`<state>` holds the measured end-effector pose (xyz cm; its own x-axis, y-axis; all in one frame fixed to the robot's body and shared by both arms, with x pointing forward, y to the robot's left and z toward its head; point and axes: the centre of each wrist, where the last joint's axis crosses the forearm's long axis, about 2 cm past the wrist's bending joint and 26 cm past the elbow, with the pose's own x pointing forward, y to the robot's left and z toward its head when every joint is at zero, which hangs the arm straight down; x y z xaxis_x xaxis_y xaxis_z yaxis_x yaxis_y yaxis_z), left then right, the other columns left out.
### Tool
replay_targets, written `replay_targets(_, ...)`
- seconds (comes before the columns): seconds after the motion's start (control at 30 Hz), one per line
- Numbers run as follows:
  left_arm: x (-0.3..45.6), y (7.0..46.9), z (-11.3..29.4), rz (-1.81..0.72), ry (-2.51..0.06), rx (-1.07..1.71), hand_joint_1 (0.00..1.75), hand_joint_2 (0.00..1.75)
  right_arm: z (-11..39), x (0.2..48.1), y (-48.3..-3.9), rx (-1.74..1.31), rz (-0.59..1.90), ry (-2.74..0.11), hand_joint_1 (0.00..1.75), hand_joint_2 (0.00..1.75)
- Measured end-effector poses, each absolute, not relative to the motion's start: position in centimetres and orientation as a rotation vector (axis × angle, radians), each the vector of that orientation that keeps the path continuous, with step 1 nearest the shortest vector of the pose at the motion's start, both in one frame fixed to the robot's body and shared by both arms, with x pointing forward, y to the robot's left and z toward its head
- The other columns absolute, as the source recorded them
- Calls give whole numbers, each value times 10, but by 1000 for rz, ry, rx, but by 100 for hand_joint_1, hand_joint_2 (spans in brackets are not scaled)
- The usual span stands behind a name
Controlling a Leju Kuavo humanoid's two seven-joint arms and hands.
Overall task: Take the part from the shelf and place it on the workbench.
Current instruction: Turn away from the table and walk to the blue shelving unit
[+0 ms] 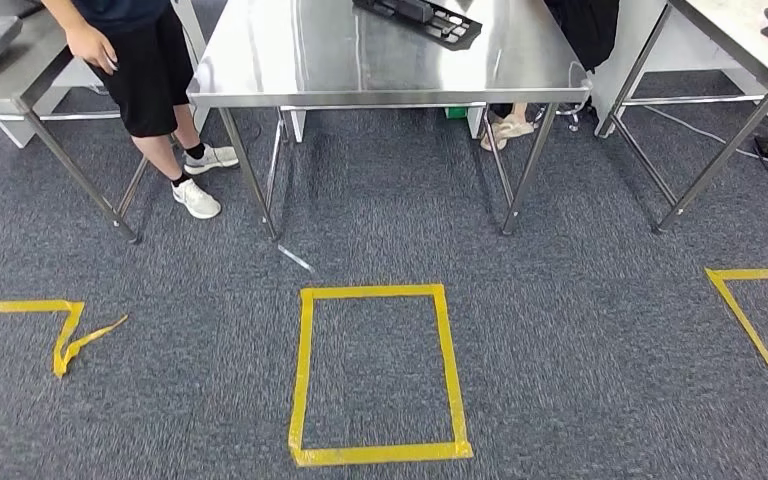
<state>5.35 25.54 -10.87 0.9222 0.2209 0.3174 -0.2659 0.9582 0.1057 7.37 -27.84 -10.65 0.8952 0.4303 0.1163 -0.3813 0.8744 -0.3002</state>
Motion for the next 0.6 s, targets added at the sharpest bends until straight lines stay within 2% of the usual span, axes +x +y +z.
replay_targets(0.6, 54, 254, -108, 218, -321, 171, 0, 0, -107, 74, -278, -271, 427, -170, 0, 0)
